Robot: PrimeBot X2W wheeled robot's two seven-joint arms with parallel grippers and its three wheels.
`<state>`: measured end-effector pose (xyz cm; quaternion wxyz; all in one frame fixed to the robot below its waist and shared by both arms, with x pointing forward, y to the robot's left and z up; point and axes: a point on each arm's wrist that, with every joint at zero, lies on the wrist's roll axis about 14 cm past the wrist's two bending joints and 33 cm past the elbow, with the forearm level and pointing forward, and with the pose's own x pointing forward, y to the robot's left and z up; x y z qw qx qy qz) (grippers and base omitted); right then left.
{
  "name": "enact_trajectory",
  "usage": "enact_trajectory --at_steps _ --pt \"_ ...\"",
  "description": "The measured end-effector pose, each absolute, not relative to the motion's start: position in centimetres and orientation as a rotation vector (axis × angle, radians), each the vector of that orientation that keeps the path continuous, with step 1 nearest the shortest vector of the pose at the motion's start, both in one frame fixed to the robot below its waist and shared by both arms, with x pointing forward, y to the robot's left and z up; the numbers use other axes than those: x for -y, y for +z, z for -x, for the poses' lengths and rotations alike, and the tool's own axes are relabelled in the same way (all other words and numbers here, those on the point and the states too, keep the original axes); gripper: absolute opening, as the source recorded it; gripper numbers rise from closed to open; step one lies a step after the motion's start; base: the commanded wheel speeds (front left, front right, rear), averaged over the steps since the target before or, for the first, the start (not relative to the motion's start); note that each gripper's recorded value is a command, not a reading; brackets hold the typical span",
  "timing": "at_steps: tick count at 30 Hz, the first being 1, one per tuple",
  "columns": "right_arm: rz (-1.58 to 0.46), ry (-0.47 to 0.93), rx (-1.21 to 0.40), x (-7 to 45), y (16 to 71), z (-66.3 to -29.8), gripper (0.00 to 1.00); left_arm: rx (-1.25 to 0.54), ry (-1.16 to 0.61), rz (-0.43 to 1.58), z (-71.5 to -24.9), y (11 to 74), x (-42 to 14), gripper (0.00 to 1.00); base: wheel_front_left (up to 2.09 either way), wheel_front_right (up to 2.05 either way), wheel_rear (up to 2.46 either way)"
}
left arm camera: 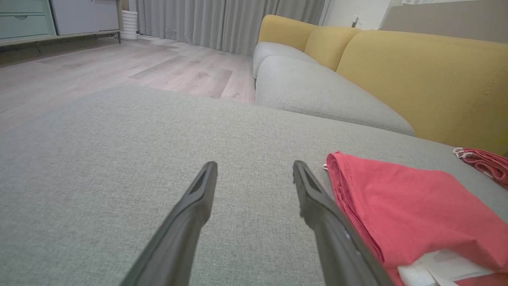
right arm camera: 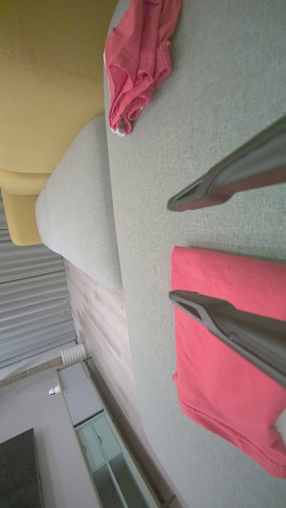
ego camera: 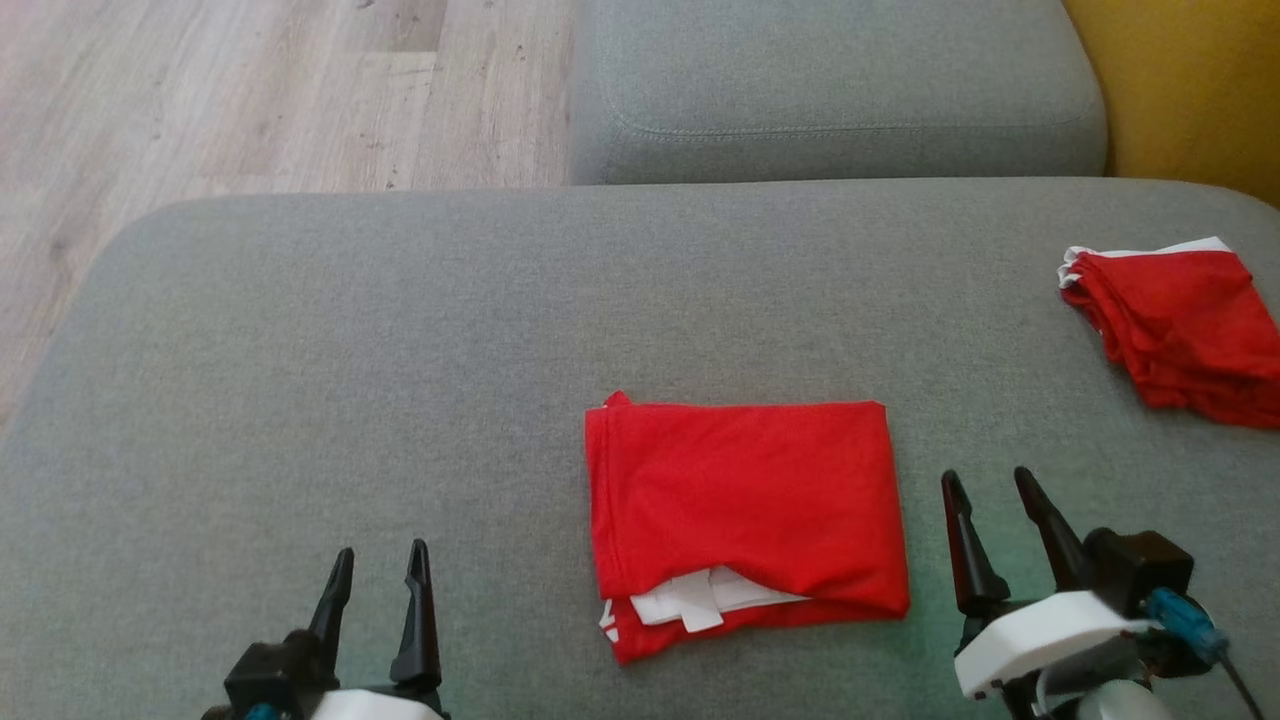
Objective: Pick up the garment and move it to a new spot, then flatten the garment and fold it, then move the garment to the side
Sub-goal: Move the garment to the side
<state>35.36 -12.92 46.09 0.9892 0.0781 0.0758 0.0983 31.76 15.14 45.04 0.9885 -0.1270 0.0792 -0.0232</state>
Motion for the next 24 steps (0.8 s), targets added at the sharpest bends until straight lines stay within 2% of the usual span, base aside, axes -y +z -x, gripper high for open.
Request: enact_trajectory --at_steps 6,17,24 --pt "-0.126 0.210 -0.221 12.6 44.8 -35.3 1.00 -0.167 -0.036 0.255 -31.7 44.8 -15.3 1.00 0.00 0.00 0.00" --pt "-0.082 0.212 -0.511 12.6 39.9 -36.6 1.00 -0.207 0.033 0.260 -31.0 43.4 -17.1 1.00 0.00 0.00 0.00" --pt "-0.126 0.263 -0.690 10.5 37.3 -37.6 1.00 -0.218 0.097 0.277 -31.1 42.7 -18.5 1.00 0.00 0.00 0.00"
